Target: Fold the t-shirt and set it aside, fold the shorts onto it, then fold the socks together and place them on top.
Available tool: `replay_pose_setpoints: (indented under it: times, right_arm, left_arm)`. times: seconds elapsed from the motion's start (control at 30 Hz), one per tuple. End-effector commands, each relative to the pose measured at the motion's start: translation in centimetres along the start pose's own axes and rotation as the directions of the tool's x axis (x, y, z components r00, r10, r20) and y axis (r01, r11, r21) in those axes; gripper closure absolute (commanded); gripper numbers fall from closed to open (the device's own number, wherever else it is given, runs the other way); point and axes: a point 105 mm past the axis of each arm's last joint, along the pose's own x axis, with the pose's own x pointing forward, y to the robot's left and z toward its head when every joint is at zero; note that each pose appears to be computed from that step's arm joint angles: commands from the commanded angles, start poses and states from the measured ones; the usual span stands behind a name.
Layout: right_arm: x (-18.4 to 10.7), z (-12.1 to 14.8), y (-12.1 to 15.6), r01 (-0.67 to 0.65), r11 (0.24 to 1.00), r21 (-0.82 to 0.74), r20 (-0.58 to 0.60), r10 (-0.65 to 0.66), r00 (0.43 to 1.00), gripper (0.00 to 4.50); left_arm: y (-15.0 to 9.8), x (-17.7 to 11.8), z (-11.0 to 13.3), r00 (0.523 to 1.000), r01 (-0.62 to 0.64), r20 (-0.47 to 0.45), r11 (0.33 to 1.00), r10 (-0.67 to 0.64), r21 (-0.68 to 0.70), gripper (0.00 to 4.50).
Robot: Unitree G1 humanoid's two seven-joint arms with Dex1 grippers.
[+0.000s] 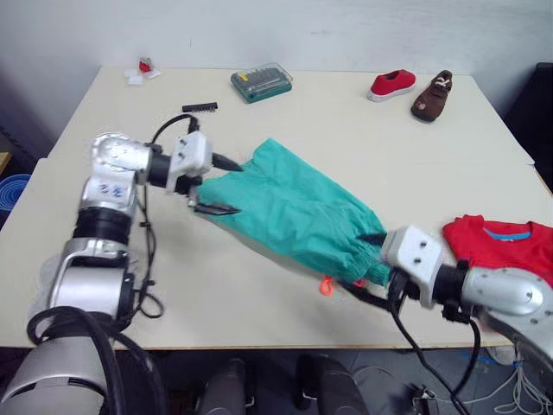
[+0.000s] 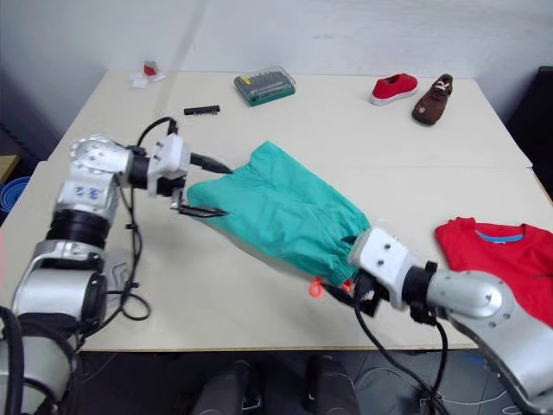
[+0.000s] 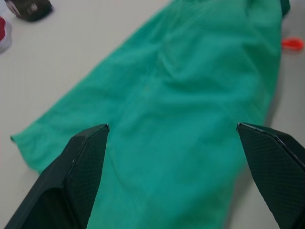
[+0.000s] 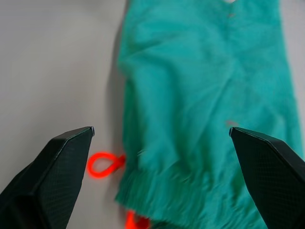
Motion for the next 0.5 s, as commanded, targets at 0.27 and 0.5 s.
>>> replay_pose_setpoints:
  times: [0.27,0.5]
  right_arm:
    - [1.0,-1.5,-0.8,0.115,0.950,-0.289,-0.069,-0.141,0.988,0.02]
    - [2.8,-3.1,-1.1,0.152,0.911,-0.383,-0.086,-0.199,0.976,0.02]
  left_arm:
    - [-1.0,-0.4,-1.9,0.989,0.007,-0.146,0.965,0.033,0.261,0.00]
    - [-0.3,1.6,-2.7,0.978,-0.031,-0.184,0.934,0.102,0.356,0.00]
